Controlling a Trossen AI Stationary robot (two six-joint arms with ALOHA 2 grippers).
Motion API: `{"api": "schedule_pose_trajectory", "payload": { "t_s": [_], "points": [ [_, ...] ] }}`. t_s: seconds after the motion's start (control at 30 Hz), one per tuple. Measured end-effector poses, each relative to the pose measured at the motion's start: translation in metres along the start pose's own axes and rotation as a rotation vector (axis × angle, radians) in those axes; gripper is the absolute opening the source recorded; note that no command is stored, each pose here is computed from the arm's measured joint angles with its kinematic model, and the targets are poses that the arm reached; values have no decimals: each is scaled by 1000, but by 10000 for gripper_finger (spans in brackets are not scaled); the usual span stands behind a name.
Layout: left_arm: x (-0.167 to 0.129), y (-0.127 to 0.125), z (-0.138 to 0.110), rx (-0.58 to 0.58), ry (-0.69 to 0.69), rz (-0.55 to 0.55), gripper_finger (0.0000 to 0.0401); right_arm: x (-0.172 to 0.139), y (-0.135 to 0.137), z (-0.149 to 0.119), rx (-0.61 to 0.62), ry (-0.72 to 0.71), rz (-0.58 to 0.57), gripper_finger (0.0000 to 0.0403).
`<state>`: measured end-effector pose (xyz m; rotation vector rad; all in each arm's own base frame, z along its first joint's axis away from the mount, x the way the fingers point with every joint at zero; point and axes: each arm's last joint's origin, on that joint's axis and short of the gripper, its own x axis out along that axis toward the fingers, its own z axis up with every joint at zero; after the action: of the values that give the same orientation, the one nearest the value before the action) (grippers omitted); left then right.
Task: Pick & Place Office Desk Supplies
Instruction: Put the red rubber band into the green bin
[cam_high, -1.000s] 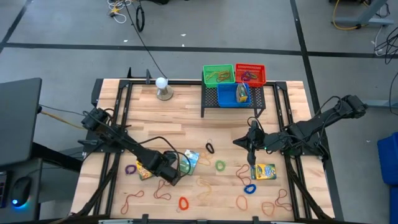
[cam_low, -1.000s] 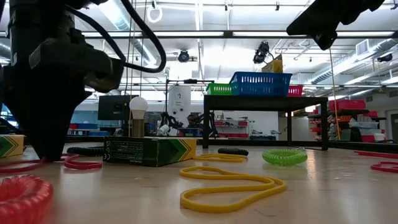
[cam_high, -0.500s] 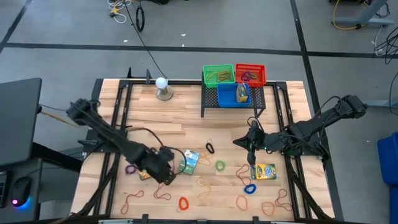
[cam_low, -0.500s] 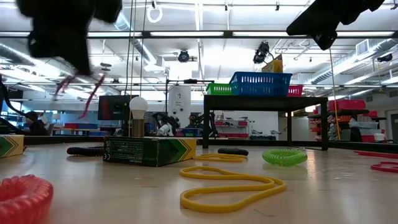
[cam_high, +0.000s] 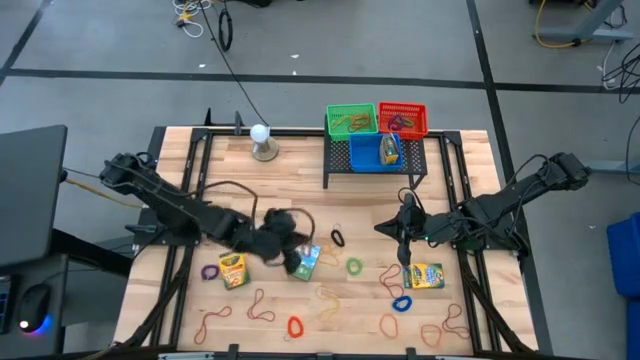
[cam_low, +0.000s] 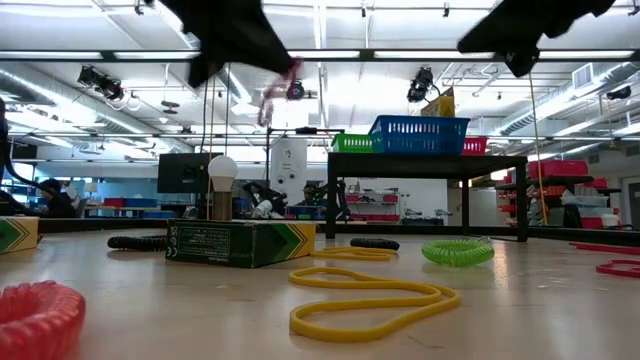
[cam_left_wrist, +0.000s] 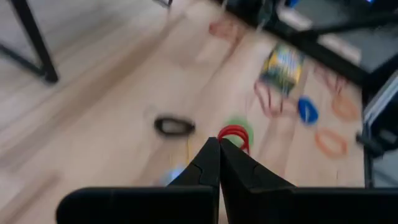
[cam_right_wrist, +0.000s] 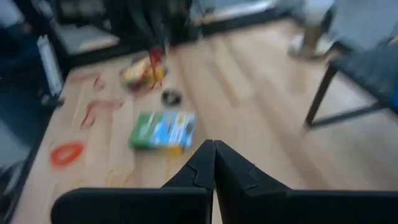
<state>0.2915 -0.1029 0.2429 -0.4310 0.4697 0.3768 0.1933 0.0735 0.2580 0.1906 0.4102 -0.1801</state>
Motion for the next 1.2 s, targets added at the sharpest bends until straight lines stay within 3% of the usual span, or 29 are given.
{"api": "schedule_pose_trajectory", "payload": {
  "t_s": [0.2, 0.4, 0.57, 0.73, 0.9, 1.07, 1.2],
  "points": [
    [28, 35, 3, -89, -167, -67, 2, 0, 0, 15, 58, -155, -38, 9],
    [36, 50, 2, -32, -138, -50, 2, -2, 3, 27, 4, -260, -17, 9],
    [38, 54, 4, 0, -111, -96, 1, 5, 3, 33, 175, -317, -8, 9],
    [38, 53, 6, 54, -134, -109, 2, 37, -1, 19, 340, -226, -54, 20],
    [39, 54, 8, 30, -147, -98, 2, 79, 0, -3, 377, -114, -41, 97],
    [39, 56, 10, -7, -192, -33, 2, 106, 2, -15, 389, -101, 0, 204],
    [38, 56, 11, -46, -219, -20, 2, 117, -2, -17, 379, -133, -29, 263]
  ]
}}
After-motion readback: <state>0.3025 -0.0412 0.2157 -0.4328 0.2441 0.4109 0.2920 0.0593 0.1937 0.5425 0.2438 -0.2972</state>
